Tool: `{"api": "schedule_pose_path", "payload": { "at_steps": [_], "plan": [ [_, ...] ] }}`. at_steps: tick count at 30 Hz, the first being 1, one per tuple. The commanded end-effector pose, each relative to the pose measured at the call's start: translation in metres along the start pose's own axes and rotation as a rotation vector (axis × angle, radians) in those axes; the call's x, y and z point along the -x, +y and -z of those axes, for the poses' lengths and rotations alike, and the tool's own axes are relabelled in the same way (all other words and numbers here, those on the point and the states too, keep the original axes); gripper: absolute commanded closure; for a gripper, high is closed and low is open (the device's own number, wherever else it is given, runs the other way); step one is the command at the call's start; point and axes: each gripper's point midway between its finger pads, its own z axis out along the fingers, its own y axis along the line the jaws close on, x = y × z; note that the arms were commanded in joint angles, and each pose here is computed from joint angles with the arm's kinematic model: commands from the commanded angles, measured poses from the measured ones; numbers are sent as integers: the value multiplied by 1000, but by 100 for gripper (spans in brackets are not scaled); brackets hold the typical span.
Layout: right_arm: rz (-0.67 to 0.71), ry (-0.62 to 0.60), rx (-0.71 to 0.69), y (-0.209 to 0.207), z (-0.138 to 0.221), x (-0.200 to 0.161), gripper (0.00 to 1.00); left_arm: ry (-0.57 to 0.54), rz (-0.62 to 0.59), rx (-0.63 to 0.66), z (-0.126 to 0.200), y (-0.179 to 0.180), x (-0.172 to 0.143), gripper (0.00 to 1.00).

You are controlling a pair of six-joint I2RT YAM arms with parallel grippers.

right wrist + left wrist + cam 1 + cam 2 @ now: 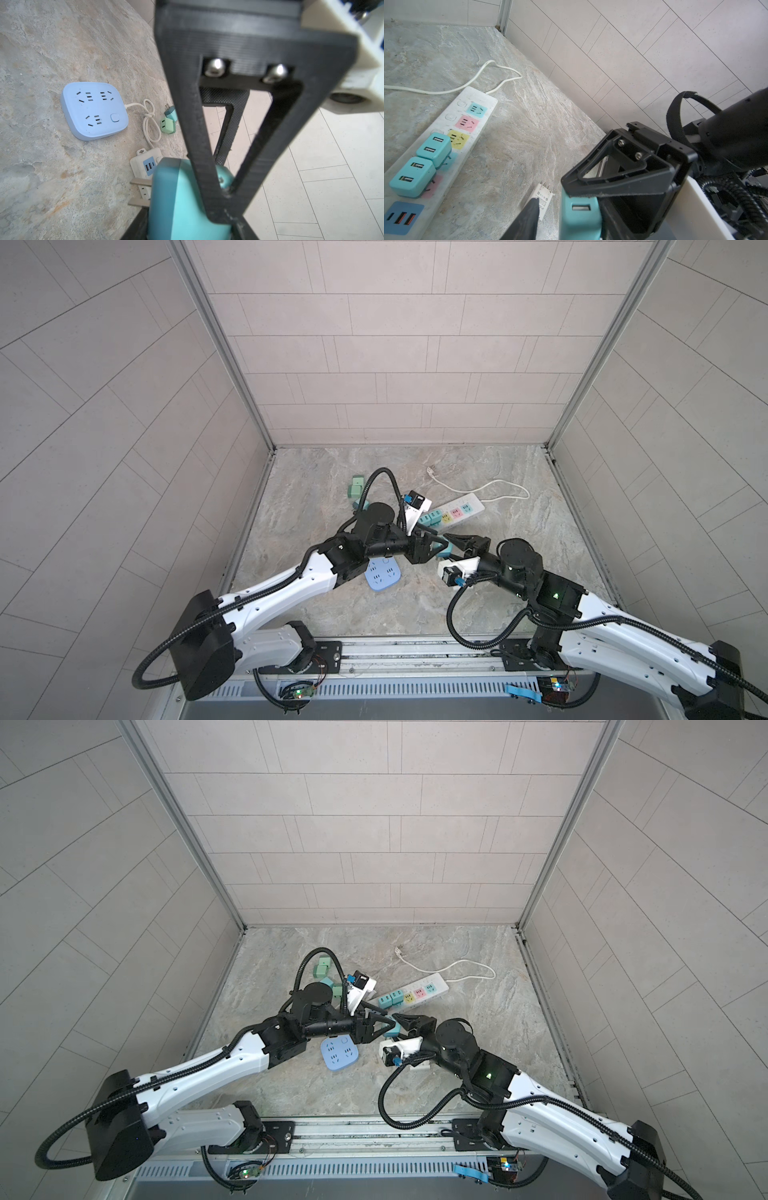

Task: Insert plugs into power strip
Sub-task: Pick up the plug from the center of the table.

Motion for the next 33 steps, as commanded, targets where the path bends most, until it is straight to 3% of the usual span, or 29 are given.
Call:
{"api": "schedule_pose_path", "payload": {
  "at_steps": [1, 26, 31, 33],
  "plan": [
    [5, 5, -40, -12, 1, 3, 88, -26, -3, -46, -4, -13, 12, 48],
    [-89, 62, -91, -31, 4, -1, 86, -27, 10, -64, -5, -16, 3, 54],
    [-89, 58, -85, -29, 4, 0, 84, -27, 1, -74, -6, -19, 4, 66],
    [-91, 58, -83, -28, 3, -1, 77, -31, -1, -78, -7, -19, 6, 74]
  ]
}}
